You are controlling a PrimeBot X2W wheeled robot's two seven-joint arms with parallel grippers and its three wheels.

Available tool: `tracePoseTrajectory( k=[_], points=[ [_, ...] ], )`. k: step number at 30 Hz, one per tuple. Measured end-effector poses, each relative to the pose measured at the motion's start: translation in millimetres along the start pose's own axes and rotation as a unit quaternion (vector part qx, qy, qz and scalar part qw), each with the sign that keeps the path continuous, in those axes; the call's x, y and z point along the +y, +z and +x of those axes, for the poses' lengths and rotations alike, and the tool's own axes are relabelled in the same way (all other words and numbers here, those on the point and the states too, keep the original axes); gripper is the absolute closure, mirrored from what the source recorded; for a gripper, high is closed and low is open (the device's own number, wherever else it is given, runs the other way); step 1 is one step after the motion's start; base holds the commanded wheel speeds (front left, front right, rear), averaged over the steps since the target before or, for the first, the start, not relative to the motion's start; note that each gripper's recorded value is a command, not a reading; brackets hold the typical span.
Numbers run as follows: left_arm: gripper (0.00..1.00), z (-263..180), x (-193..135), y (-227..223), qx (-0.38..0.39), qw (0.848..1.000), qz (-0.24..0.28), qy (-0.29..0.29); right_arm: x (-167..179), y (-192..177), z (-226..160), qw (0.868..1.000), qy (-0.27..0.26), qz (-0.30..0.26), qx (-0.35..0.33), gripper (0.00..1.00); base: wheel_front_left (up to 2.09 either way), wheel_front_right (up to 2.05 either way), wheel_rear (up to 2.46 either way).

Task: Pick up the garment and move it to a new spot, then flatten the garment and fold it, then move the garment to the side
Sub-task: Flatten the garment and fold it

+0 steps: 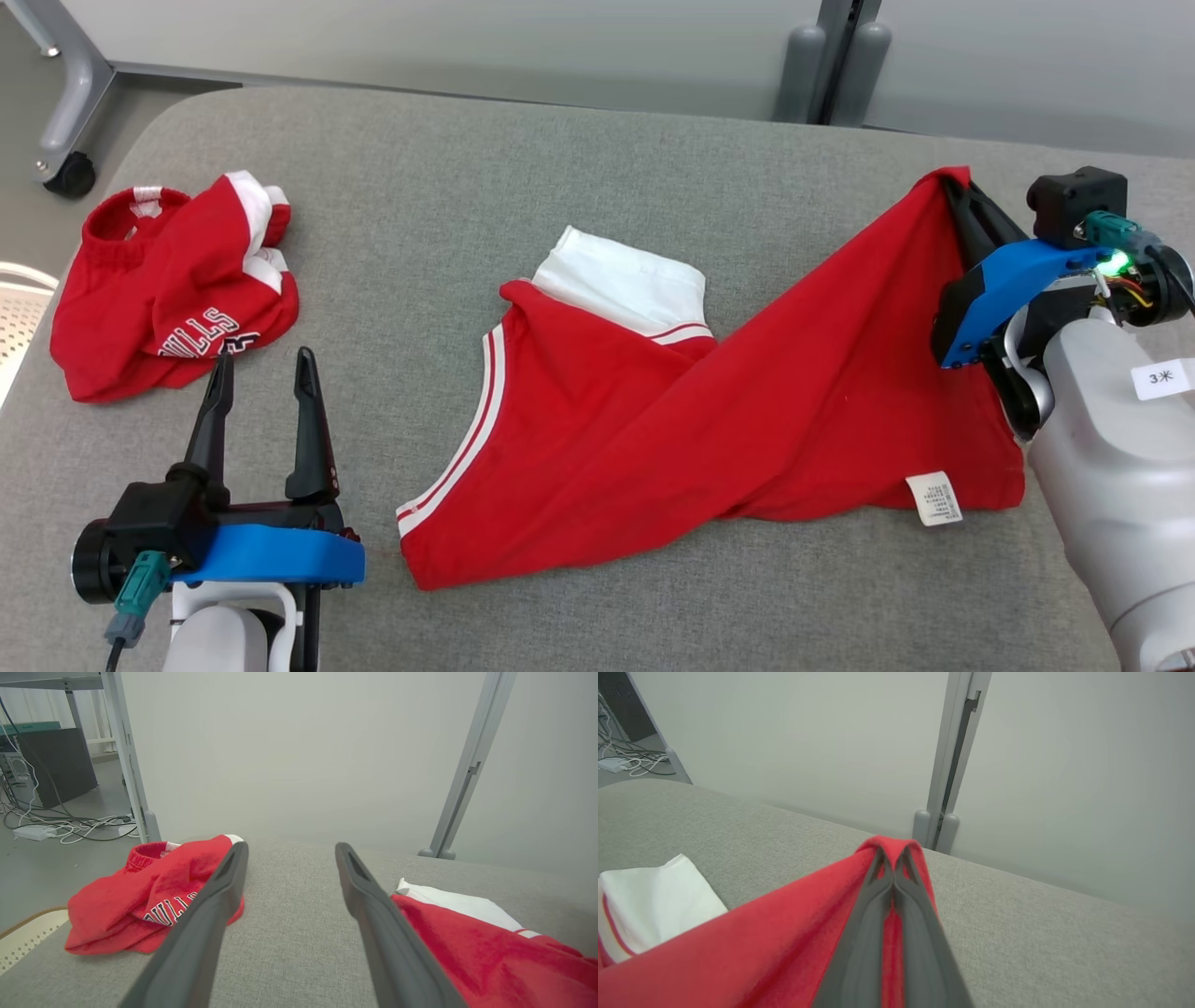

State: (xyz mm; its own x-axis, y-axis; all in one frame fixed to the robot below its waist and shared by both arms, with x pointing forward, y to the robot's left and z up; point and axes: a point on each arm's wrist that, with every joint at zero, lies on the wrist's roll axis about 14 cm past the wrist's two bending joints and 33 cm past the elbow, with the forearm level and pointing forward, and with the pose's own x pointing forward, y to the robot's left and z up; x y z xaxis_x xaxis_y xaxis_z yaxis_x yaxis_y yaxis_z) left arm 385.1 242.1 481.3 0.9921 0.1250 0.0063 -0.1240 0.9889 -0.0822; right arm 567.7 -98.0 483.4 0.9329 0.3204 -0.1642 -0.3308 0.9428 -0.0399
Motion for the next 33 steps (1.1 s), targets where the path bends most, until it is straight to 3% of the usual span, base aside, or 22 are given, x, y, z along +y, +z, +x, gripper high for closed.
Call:
tracePoseTrajectory(
  k=[1,3,4,9,12,19,22,28,33],
  points=[
    [0.0,0.0,0.6,-1.1,0.002,1.0,0.0,0.001,-1.2,-4.6,1.8,1.0,-0.002,0.002,0.007,0.95,0.0,0.0,0.0],
    [0.0,0.6,1.5,-2.1,0.003,1.0,0.0,0.002,-1.0,-12.9,3.3,1.0,-0.004,0.003,0.019,0.24,0.0,0.0,0.0],
    [0.0,1.3,1.3,-1.7,0.002,1.0,0.0,0.002,-0.5,-14.1,3.4,1.0,-0.005,0.005,0.02,0.0,0.0,0.0,0.0],
    [0.0,2.9,-3.0,-0.1,0.0,1.0,-0.002,-0.004,-5.5,-3.5,-2.3,1.0,-0.014,0.016,-0.001,0.0,0.0,0.0,0.0],
    [0.0,1.4,-5.5,0.5,-0.002,1.0,-0.002,-0.007,-17.2,29.2,-14.8,0.997,-0.025,0.027,-0.061,0.0,0.0,0.0,0.0],
    [0.0,-0.7,-15.0,4.9,-0.009,1.0,-0.003,-0.022,-40.8,39.5,-74.2,0.99,-0.053,0.037,-0.125,0.0,0.0,0.0,0.0],
    [0.0,-1.7,-17.3,7.0,-0.013,1.0,-0.003,-0.025,-45.8,31.4,-104.5,0.987,-0.07,0.047,-0.137,0.0,0.0,0.0,0.0],
    [0.0,-4.2,-22.4,8.6,-0.015,0.999,-0.002,-0.033,-34.9,-23.7,-161.3,0.989,-0.092,0.071,-0.093,0.0,0.0,0.0,0.0],
    [0.0,-1.0,-27.2,3.3,-0.009,0.999,-0.002,-0.04,-28.9,-39.6,-178.4,0.99,-0.095,0.073,-0.072,0.0,0.0,0.0,0.0]
  ],
)
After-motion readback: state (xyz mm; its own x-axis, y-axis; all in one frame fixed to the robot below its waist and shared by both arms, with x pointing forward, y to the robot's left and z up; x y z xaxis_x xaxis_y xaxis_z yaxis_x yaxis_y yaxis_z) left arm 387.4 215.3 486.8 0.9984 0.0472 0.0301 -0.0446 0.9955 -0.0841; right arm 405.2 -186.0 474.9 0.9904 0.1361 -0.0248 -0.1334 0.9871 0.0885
